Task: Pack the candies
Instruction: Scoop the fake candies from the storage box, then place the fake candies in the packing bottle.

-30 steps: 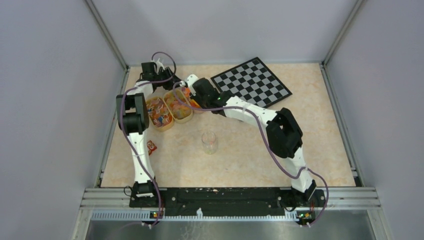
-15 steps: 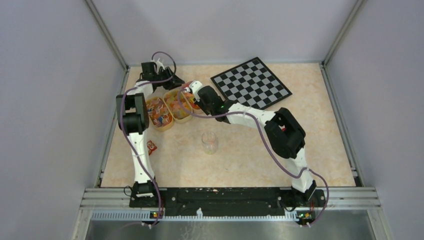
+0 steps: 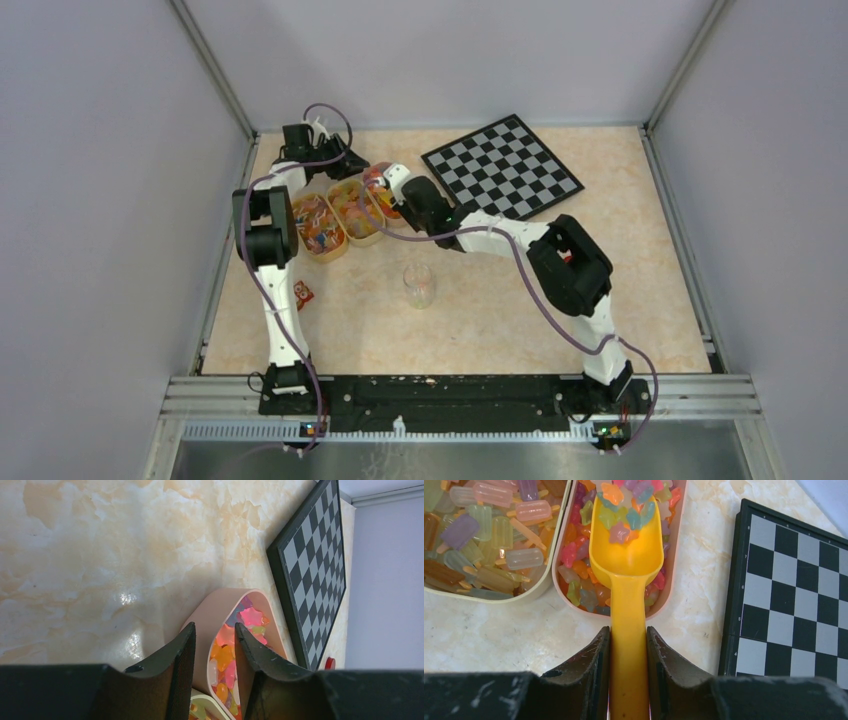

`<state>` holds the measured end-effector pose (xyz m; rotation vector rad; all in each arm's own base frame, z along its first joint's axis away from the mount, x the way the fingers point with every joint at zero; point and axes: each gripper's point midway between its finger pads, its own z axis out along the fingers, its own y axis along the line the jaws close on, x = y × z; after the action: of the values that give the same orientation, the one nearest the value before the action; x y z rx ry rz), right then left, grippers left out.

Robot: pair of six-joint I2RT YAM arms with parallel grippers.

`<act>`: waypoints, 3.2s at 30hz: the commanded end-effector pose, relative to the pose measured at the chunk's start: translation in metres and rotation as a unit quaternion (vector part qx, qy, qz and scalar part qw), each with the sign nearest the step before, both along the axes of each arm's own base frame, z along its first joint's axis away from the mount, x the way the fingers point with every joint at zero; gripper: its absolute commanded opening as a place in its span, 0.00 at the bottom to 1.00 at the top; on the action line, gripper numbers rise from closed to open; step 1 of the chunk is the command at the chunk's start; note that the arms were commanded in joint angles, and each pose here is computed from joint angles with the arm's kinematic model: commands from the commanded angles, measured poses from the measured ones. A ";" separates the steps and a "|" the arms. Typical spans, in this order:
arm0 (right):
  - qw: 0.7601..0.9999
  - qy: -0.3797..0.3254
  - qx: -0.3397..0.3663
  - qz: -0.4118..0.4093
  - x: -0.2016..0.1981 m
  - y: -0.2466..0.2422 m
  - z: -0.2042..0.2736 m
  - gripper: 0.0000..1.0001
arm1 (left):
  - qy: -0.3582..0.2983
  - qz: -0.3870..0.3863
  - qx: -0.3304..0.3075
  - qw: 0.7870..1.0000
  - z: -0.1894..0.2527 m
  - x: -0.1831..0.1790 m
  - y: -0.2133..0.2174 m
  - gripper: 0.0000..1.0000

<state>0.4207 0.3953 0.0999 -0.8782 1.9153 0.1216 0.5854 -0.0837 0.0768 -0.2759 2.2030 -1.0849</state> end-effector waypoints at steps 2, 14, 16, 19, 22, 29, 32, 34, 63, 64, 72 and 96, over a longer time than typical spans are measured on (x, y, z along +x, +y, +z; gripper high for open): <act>0.999 -0.030 0.040 -0.008 0.008 -0.007 0.025 0.00 | -0.019 -0.010 -0.002 1.000 0.004 0.006 -0.001 0.39; 0.997 -0.038 0.063 0.008 0.005 -0.009 0.018 0.00 | -0.020 -0.011 0.000 1.000 0.004 0.005 -0.001 0.39; 0.997 -0.040 0.065 0.013 0.004 -0.009 0.016 0.00 | -0.020 -0.011 0.000 1.000 0.005 0.005 -0.001 0.39; 0.996 -0.047 0.069 0.015 0.002 -0.011 0.016 0.00 | -0.020 -0.011 0.000 1.000 0.006 0.005 -0.001 0.39; 0.995 -0.056 0.080 0.018 0.001 -0.013 0.018 0.00 | -0.019 -0.011 0.000 1.000 0.005 0.005 -0.001 0.39; 0.991 -0.074 0.109 0.014 0.004 -0.018 0.024 0.00 | -0.021 -0.011 0.002 1.000 0.006 0.005 -0.001 0.39; 0.989 -0.075 0.126 0.018 0.004 -0.018 0.030 0.00 | -0.024 -0.011 0.003 1.000 0.009 0.006 0.000 0.42; 0.987 -0.081 0.135 0.023 0.003 -0.018 0.035 0.00 | -0.025 -0.007 0.005 1.000 0.014 0.007 0.001 0.44; 0.962 -0.149 0.221 0.053 -0.021 -0.035 0.110 0.00 | -0.156 0.041 0.080 0.984 0.216 -0.040 0.014 0.99; 0.961 -0.151 0.224 0.054 -0.023 -0.037 0.115 0.00 | -0.155 0.039 0.080 0.984 0.221 -0.047 0.013 0.99; 0.950 -0.186 0.245 0.058 -0.047 -0.061 0.153 0.00 | -0.149 0.038 0.088 0.984 0.231 -0.108 0.008 0.99; 0.957 -0.161 0.173 0.169 -0.167 -0.137 0.149 0.00 | -0.145 0.018 0.117 0.982 0.184 -0.249 -0.027 0.99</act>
<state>0.2714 0.2671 0.2541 -0.8350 1.3846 0.4708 0.3435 -0.1170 0.2591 -0.0439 2.0649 -0.8284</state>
